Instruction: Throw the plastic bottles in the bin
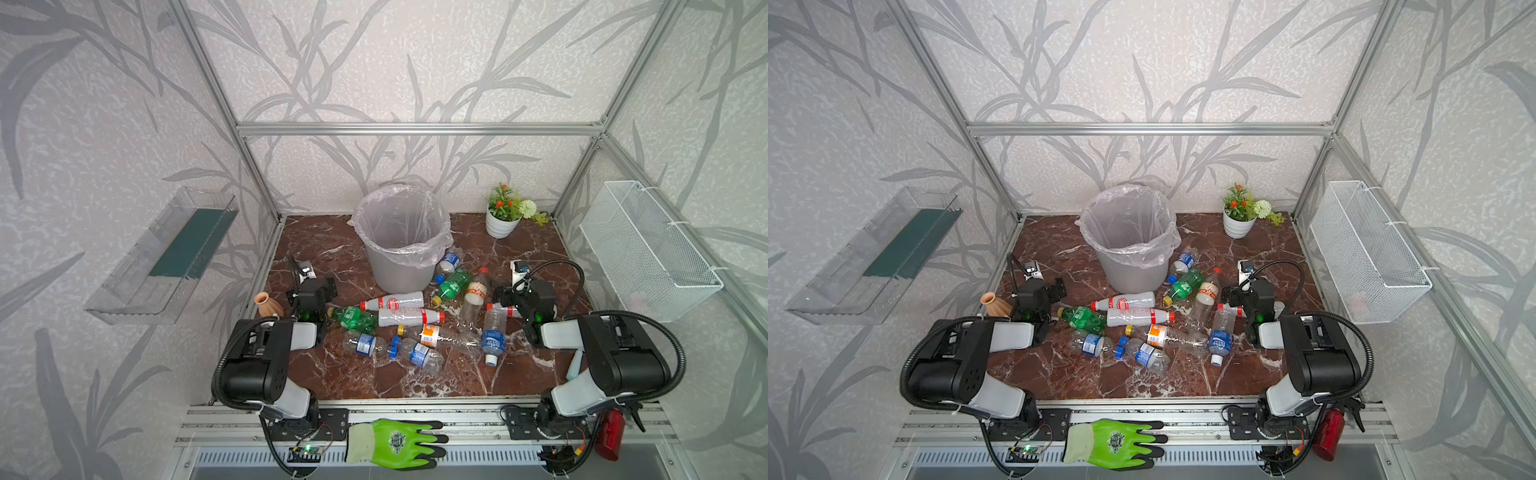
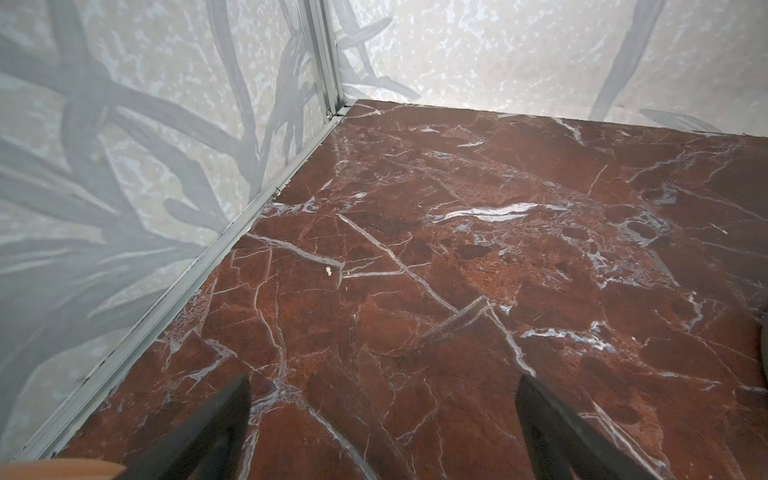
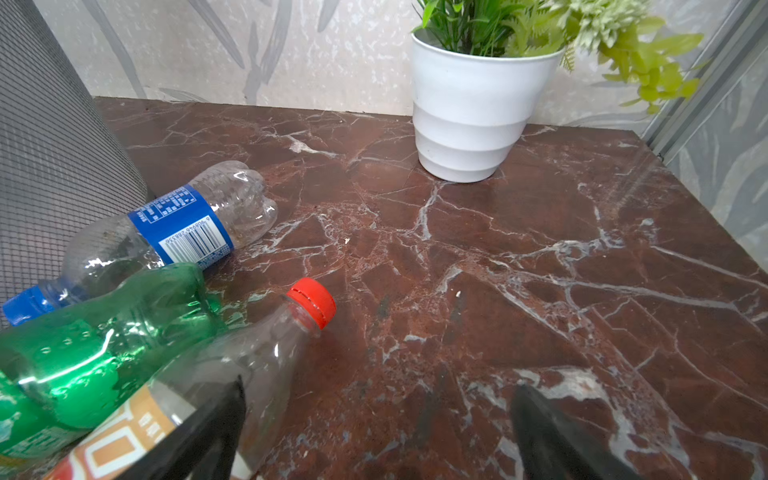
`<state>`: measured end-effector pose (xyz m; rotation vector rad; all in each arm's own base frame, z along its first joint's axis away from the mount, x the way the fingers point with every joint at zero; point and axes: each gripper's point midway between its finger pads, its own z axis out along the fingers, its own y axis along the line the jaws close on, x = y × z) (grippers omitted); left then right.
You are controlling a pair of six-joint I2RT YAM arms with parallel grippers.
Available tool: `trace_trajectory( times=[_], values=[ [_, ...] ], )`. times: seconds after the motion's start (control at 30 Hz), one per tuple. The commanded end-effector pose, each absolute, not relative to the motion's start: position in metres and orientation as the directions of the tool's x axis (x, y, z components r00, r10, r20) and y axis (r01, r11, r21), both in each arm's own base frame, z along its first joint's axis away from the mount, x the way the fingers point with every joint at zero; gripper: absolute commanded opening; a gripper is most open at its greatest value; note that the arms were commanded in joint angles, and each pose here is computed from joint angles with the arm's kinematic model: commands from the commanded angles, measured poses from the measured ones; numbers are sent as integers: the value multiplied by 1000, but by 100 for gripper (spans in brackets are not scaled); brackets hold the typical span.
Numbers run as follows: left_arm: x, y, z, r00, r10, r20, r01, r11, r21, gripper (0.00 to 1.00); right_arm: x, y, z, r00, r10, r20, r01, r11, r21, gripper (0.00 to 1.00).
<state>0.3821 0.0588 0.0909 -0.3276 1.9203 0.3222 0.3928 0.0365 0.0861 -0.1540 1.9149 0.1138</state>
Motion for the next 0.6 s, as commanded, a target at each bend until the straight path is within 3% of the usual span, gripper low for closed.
trace_trajectory(
  times=[0.0, 0.57],
  values=[
    [385, 60, 97, -342, -80, -936, -381, 922, 60, 99, 398, 40, 93, -317, -64, -946, -180, 984, -6, 99],
    [385, 61, 96, -343, -83, -936, -382, 922, 58, 99, 399, 39, 92, -322, -60, -945, -179, 984, -2, 99]
  ],
)
